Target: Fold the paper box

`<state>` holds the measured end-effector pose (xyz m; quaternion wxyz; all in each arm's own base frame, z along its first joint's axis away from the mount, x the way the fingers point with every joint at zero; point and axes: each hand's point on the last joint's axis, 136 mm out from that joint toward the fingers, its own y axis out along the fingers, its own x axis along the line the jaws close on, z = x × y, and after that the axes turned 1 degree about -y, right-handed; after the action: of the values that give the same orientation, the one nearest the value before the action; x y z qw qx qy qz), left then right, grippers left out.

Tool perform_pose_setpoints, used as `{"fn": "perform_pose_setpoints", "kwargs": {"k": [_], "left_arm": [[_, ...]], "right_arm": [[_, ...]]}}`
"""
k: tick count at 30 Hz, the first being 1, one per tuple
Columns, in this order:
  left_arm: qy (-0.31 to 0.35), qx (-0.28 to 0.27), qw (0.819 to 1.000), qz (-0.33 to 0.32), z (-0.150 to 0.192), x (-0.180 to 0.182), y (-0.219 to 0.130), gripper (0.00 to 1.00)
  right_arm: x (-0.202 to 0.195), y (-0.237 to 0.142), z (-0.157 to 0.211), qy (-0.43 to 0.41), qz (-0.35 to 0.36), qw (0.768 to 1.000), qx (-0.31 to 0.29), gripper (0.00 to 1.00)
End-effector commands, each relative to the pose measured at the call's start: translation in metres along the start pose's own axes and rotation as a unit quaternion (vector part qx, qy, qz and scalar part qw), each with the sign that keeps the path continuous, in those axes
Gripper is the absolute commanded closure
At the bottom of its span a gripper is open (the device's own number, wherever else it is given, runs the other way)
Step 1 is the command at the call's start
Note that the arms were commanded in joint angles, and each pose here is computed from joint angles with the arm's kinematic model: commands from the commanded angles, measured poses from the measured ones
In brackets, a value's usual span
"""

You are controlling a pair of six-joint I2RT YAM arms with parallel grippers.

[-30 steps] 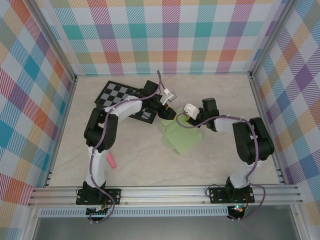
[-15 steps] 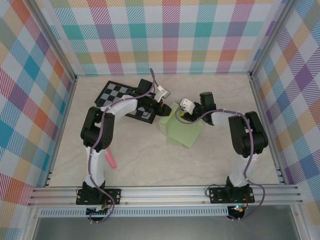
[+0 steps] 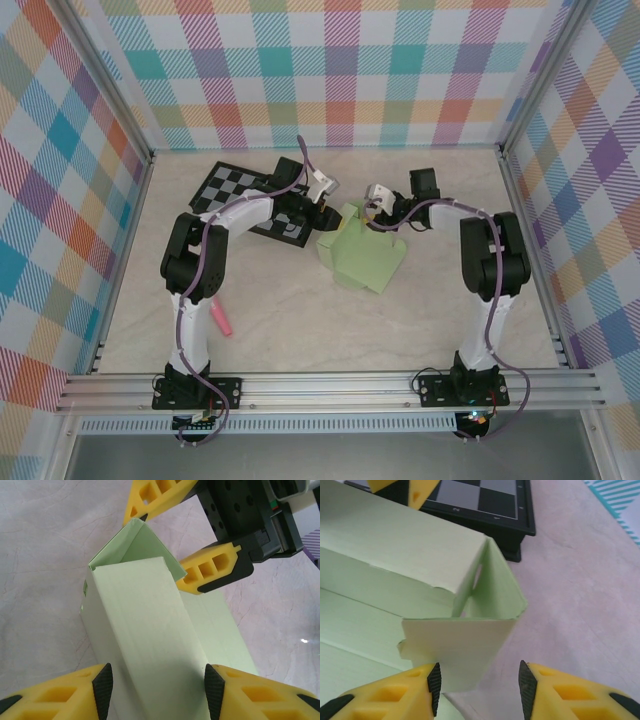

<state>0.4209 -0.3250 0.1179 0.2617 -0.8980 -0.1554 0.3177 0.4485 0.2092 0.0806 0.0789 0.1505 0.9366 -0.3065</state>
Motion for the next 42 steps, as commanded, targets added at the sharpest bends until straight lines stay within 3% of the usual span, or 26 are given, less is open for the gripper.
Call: {"fn": "perform_pose_setpoints", "kwargs": {"k": [1, 12, 28, 34, 36, 42], "left_arm": [[-0.01, 0.014, 1.0, 0.01, 0.006, -0.004, 0.005, 0.47], [-0.012, 0.019, 1.0, 0.013, 0.008, -0.003, 0.013, 0.47], [-0.011, 0.017, 1.0, 0.01, 0.006, -0.003, 0.014, 0.47], [-0.018, 0.008, 1.0, 0.01, 0.004, 0.003, 0.01, 0.47], [-0.021, 0.002, 1.0, 0.007, 0.002, 0.007, 0.007, 0.46], [-0.038, -0.002, 0.999, 0.012, 0.004, 0.014, 0.008, 0.46]], "right_arm": [[0.017, 0.002, -0.011, -0.003, -0.06, 0.998, -0.034, 0.53], [0.021, 0.014, -0.026, -0.021, -0.073, 0.996, -0.045, 0.6], [0.01, 0.043, -0.017, 0.011, -0.011, 1.0, -0.019, 0.89], [0.0, 0.044, -0.017, 0.048, 0.009, 0.999, 0.002, 0.91], [-0.004, 0.043, -0.018, 0.063, 0.021, 0.998, 0.012, 1.0], [-0.011, 0.044, -0.037, 0.067, 0.047, 0.996, 0.024, 1.0]]}}
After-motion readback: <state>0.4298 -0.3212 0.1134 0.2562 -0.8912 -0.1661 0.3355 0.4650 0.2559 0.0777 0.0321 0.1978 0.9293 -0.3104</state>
